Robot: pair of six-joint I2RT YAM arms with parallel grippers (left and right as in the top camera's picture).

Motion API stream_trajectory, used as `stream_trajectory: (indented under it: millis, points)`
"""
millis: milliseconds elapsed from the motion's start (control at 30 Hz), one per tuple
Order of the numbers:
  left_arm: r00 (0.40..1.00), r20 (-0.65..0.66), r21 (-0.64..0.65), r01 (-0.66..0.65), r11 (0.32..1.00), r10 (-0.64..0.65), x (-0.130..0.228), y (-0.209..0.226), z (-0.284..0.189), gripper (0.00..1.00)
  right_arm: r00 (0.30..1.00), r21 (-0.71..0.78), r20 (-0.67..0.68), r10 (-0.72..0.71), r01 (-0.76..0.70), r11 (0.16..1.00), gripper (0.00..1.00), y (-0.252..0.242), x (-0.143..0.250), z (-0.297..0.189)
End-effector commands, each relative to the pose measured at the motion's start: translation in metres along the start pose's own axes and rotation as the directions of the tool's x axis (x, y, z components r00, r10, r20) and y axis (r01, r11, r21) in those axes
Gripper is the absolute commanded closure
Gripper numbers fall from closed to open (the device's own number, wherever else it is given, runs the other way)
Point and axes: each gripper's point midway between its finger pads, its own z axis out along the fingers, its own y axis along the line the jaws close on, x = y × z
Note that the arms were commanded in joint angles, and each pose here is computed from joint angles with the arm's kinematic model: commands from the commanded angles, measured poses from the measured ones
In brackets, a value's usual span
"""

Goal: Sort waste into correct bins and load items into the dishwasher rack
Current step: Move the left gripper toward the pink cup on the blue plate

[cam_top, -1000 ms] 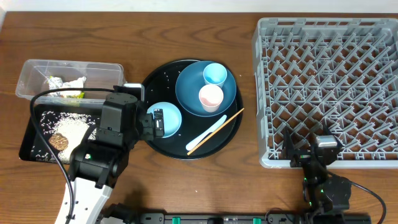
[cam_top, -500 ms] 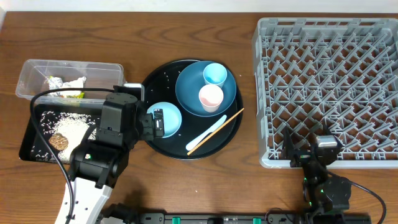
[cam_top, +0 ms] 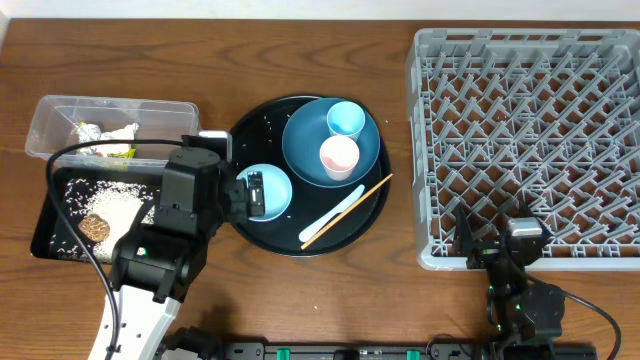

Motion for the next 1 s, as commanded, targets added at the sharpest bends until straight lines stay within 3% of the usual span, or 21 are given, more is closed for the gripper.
stream_trajectory:
  millis: [0, 100, 167, 267, 433, 967]
  points:
    - [0.999, 0.029, 0.151, 0.029, 0.988, -0.034, -0.014, -0.026, -0.006, 0.02, 1.000, 0.005, -0.001, -0.008, 0.008, 1.000, 0.01, 0.000, 0.001, 0.000]
    - [1.000, 0.014, 0.372, 0.015, 0.928, -0.021, -0.016, -0.066, -0.015, 0.02, 1.000, 0.005, -0.001, -0.008, 0.008, 1.000, 0.01, 0.000, 0.001, 0.000]
    - [1.000, 0.000, 0.404, 0.016, 0.914, -0.017, -0.014, -0.072, -0.015, 0.02, 1.000, 0.005, -0.001, -0.008, 0.008, 1.000, 0.01, 0.000, 0.001, 0.000]
    - [0.999, -0.021, 0.409, 0.039, 0.912, -0.034, -0.013, -0.075, -0.008, 0.02, 1.000, 0.005, -0.001, -0.008, 0.008, 1.000, 0.01, 0.000, 0.001, 0.000]
    - [0.980, -0.112, 0.420, 0.195, 0.886, -0.163, -0.015, -0.094, 0.017, 0.01, 1.000, 0.005, -0.001, -0.008, 0.008, 1.000, 0.01, 0.000, 0.001, 0.000]
    - [0.977, -0.189, 0.282, 0.153, 0.947, -0.101, 0.024, -0.131, 0.125, 0.01, 1.000, 0.005, -0.001, -0.008, 0.008, 1.000, 0.01, 0.000, 0.001, 0.000]
